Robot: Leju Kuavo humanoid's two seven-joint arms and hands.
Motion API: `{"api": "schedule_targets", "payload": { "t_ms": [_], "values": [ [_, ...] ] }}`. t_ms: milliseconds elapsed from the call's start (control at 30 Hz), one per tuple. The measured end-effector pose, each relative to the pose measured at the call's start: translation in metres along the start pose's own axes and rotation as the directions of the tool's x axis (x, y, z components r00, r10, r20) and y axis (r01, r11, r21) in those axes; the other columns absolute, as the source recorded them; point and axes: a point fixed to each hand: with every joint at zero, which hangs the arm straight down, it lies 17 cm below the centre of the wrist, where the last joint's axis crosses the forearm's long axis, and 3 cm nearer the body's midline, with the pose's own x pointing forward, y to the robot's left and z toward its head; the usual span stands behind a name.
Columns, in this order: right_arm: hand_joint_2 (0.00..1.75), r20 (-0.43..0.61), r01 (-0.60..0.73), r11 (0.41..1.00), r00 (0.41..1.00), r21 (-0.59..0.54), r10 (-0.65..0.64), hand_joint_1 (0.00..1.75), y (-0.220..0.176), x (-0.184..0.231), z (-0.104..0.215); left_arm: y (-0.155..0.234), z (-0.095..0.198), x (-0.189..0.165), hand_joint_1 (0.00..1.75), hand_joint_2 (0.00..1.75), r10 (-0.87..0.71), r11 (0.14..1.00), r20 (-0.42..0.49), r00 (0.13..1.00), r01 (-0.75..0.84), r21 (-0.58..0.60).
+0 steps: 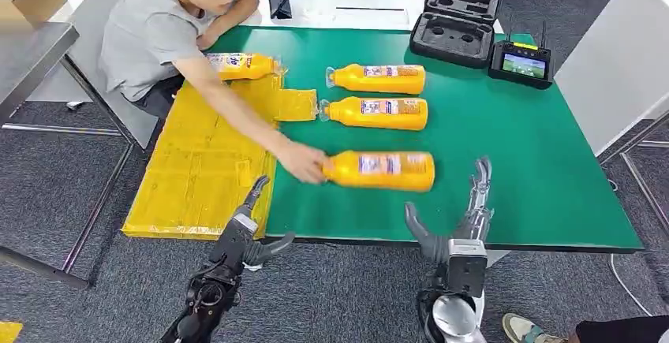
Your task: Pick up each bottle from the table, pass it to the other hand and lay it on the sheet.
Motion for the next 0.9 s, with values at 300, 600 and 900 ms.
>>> {"api": "schedule_targets", "payload": {
  "t_ms": [300,600,900],
  "values": [
    [1.75,0.143,-0.240,0.970,0.962,0.032,0.234,0.00,-0.010,0.008,-0.003,-0.009,0.004,-0.004,0.00,1.75,0.015,1.000,-0.004,1.000,-0.015,-0.014],
    [1.75,0.241,-0.375,0.925,0.905,0.064,0.350,0.00,-0.004,0.013,-0.005,-0.013,0.000,-0.001,0.00,1.75,0.038,0.999,0.003,0.999,-0.038,-0.028],
    [1.75,0.313,-0.560,0.794,0.817,0.236,0.484,0.00,0.031,-0.037,0.010,-0.037,-0.008,0.004,0.00,1.75,0.081,0.993,0.016,0.997,-0.079,-0.089]
  ]
}}
